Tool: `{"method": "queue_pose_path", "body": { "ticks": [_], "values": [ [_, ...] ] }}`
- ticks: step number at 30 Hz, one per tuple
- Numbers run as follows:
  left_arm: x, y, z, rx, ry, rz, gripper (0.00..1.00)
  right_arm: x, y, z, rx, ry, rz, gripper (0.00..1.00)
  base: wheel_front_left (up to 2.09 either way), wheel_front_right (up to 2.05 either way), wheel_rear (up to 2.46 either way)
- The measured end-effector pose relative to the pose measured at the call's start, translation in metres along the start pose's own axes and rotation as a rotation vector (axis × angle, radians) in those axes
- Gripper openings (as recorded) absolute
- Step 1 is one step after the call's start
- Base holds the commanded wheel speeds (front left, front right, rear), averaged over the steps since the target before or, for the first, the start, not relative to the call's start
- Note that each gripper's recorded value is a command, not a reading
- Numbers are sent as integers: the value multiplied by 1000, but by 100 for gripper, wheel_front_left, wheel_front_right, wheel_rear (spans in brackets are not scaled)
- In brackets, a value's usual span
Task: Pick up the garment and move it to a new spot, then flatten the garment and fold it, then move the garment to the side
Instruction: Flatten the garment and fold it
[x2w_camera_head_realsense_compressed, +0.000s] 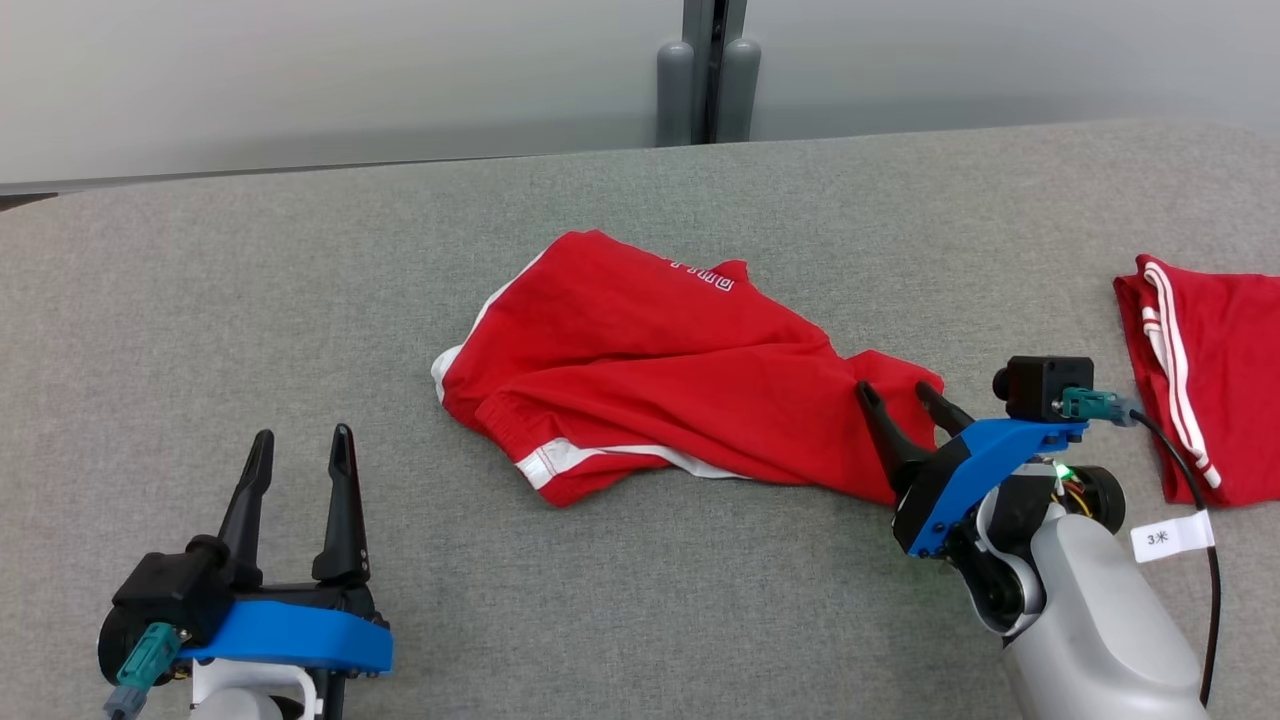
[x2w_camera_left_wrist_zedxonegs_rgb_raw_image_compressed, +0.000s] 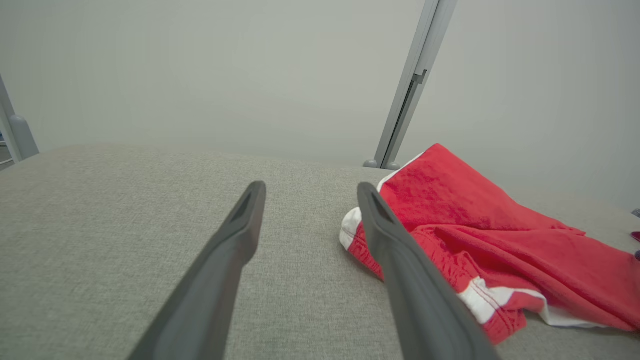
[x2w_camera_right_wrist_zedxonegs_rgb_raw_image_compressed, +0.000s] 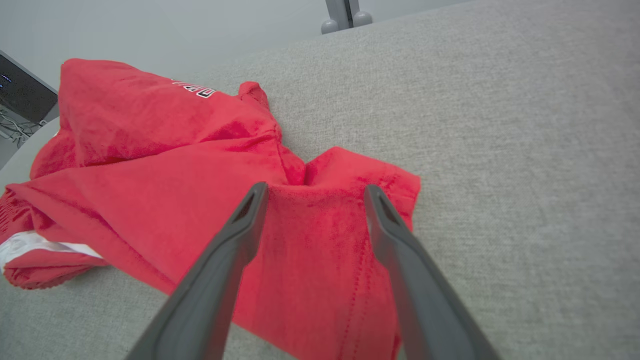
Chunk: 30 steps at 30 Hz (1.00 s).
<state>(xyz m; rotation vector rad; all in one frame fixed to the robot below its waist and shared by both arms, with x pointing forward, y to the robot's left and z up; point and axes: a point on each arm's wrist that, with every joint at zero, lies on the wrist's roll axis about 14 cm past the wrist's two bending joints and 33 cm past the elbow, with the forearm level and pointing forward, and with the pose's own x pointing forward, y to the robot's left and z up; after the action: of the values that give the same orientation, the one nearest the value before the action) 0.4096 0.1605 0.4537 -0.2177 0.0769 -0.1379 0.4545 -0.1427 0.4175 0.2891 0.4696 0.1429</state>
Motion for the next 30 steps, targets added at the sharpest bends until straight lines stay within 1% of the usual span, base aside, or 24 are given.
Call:
{"method": "queue_pose_path", "body": {
  "ticks": [2,3,4,5,6,7,8,9,11,12,16,19,25,30],
  "values": [
    [0,-1,0,2,-1,-3,100,-1,1,3,-2,-9,4,100,0,0,0],
    [0,-1,0,2,-1,-5,100,0,2,3,-2,-11,6,39,0,0,0],
    [0,-1,0,1,0,-4,100,0,3,4,-1,-12,9,6,0,0,0],
    [-1,-1,-1,2,2,-4,100,1,3,5,0,-12,10,0,0,0,0],
    [-1,-1,-2,3,5,-5,100,3,3,7,0,-13,8,0,0,0,0],
    [-1,-1,-3,5,8,-5,100,4,1,7,-6,-9,2,5,0,0,0],
    [-2,0,-3,4,10,-4,100,5,-3,8,-12,-6,-8,43,0,0,0],
    [-2,1,-4,4,11,-1,100,6,-7,8,-15,-5,-20,53,0,0,0],
    [-3,2,-4,4,13,1,100,4,-20,9,-21,-6,-53,95,0,0,0],
    [-3,2,-5,5,13,1,100,2,-32,11,-16,-20,-88,100,0,0,0],
    [-5,2,-7,4,20,1,100,-6,-45,6,1,-15,-123,100,0,0,0],
    [-4,-1,-8,4,22,-8,100,-8,-46,4,8,-13,-128,100,0,0,0],
    [-2,-4,-9,10,27,-22,100,-6,-29,-11,45,38,-79,100,0,0,0],
    [2,-2,-8,16,26,-24,100,1,-18,-21,49,76,-47,100,0,0,0]
  ]
}}
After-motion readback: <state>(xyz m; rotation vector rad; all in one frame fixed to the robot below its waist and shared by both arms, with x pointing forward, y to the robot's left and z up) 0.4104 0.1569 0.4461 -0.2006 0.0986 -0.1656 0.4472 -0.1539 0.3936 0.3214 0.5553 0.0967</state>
